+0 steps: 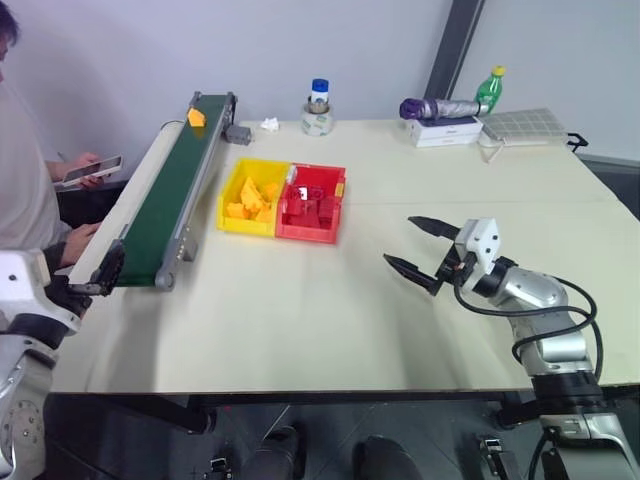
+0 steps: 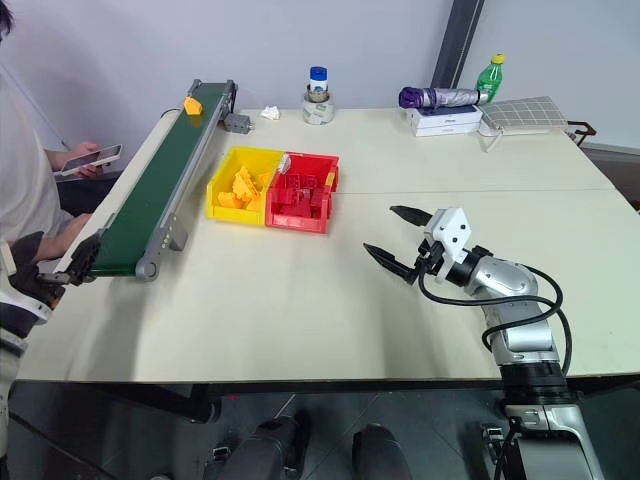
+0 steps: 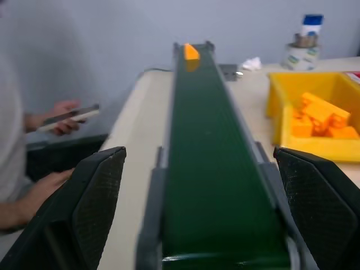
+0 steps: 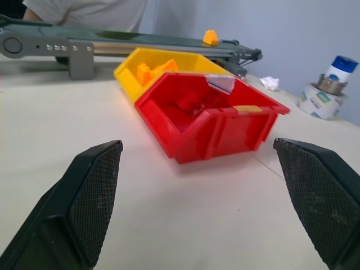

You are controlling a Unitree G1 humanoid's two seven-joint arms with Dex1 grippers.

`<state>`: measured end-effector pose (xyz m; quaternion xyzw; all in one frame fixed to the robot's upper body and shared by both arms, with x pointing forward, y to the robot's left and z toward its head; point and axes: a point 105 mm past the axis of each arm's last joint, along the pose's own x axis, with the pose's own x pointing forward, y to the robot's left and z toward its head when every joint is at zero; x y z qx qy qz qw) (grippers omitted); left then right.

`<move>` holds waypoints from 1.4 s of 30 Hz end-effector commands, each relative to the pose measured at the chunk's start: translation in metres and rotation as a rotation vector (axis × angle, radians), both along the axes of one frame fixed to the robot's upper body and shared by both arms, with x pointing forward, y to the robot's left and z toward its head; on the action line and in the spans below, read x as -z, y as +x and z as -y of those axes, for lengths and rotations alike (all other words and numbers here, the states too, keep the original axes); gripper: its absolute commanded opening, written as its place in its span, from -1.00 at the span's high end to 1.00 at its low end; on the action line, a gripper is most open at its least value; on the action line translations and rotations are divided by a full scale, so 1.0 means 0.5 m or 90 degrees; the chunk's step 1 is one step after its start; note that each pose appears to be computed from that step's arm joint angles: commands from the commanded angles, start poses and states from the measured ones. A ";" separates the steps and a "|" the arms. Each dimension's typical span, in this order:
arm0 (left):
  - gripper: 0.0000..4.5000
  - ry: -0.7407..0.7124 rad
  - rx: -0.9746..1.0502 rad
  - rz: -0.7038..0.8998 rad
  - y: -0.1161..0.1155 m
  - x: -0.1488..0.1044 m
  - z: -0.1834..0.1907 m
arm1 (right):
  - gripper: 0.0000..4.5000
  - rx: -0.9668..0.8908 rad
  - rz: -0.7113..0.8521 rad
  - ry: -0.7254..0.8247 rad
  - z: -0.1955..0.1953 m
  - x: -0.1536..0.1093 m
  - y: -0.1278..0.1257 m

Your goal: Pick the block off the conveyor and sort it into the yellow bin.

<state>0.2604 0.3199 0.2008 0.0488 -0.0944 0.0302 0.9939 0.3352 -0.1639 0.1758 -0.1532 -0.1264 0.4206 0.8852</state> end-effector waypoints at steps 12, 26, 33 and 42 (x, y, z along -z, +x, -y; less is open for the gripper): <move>-0.97 0.022 0.046 0.018 0.013 -0.032 0.013 | -1.00 -0.013 0.040 0.000 -0.009 -0.029 -0.001; -0.97 0.022 0.032 -0.005 0.030 -0.017 0.013 | -1.00 -0.011 0.038 0.000 -0.006 -0.028 -0.002; -0.97 0.015 0.032 0.002 0.033 -0.019 0.014 | -1.00 -0.012 0.039 -0.002 -0.007 -0.029 -0.004; -0.97 -0.039 0.014 0.009 0.053 -0.033 0.012 | -1.00 -0.015 0.039 -0.001 -0.010 -0.030 -0.002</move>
